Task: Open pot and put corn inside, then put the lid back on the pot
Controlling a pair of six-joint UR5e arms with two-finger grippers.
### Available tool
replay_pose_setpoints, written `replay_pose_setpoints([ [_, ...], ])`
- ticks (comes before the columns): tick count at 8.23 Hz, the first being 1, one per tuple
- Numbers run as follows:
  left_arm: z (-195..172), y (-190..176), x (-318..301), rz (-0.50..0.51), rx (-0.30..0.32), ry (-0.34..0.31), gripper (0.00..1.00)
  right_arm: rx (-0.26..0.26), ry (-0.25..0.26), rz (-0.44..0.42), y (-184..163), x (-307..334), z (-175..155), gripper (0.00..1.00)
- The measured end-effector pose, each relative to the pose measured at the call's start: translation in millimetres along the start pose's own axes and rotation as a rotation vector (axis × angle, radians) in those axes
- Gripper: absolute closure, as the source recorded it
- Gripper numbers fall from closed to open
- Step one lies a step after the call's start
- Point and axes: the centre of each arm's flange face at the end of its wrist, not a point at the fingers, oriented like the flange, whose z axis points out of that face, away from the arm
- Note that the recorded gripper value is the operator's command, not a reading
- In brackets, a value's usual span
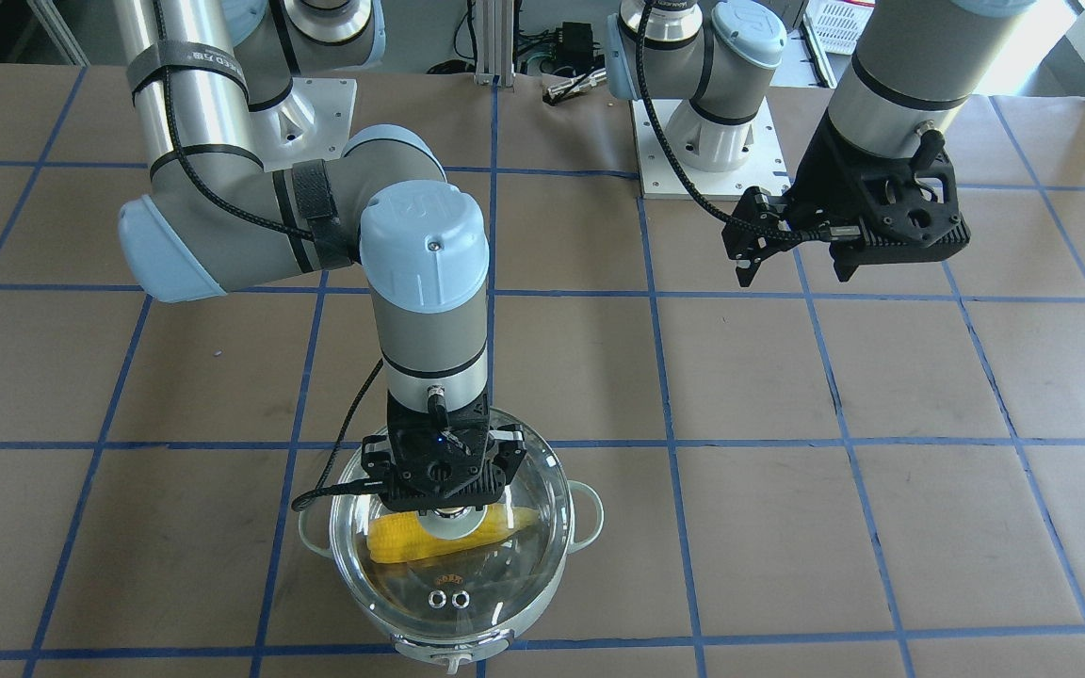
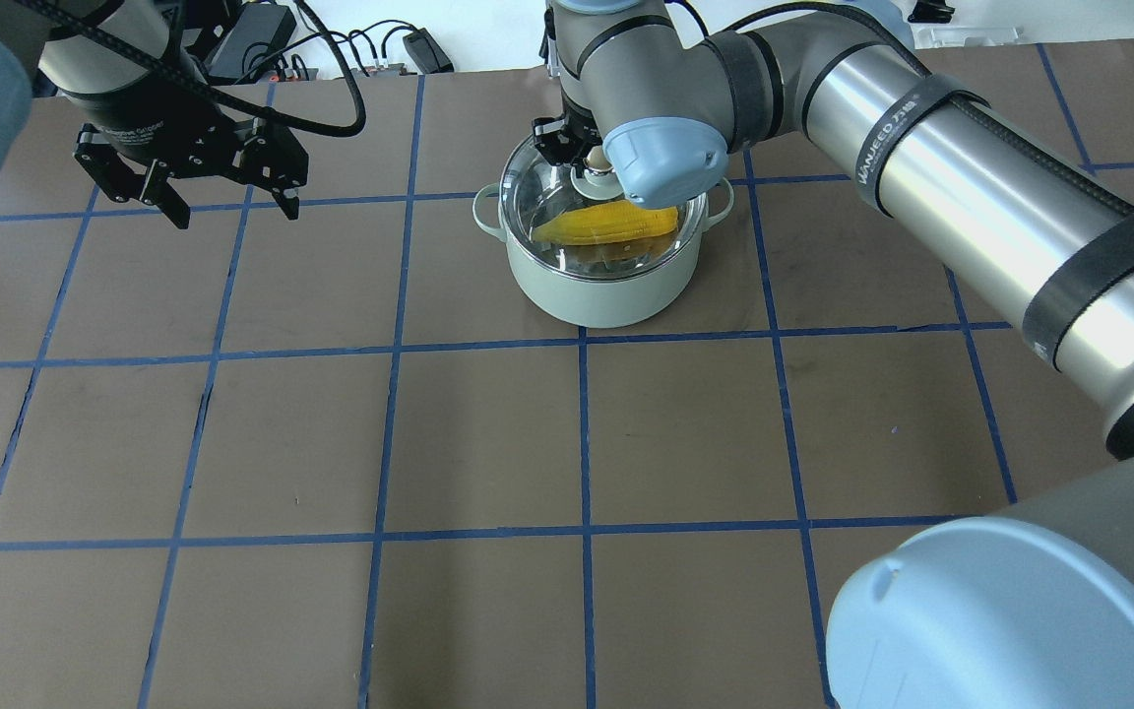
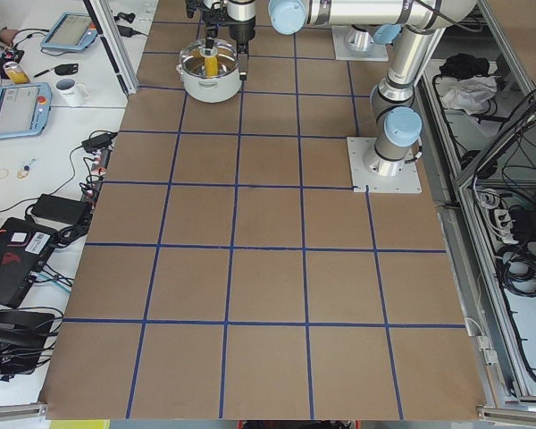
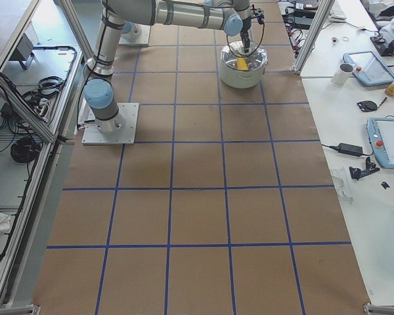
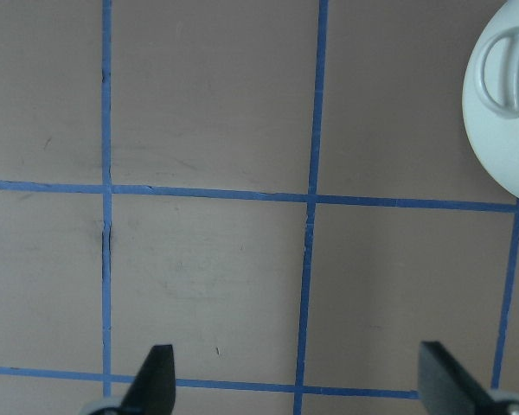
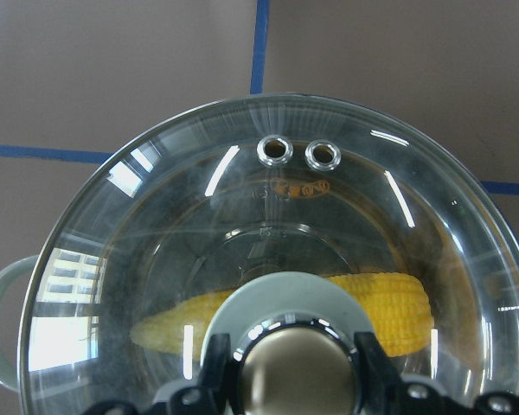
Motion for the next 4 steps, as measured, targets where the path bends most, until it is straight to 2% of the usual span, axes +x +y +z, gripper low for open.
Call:
replay_pose_setpoints([
  [4, -1.5, 0.6, -0.3, 0.000, 0.003, -0.003, 0.00, -0.004, -0.003, -0.002, 1.0, -0.3, 2.1, 0.81],
])
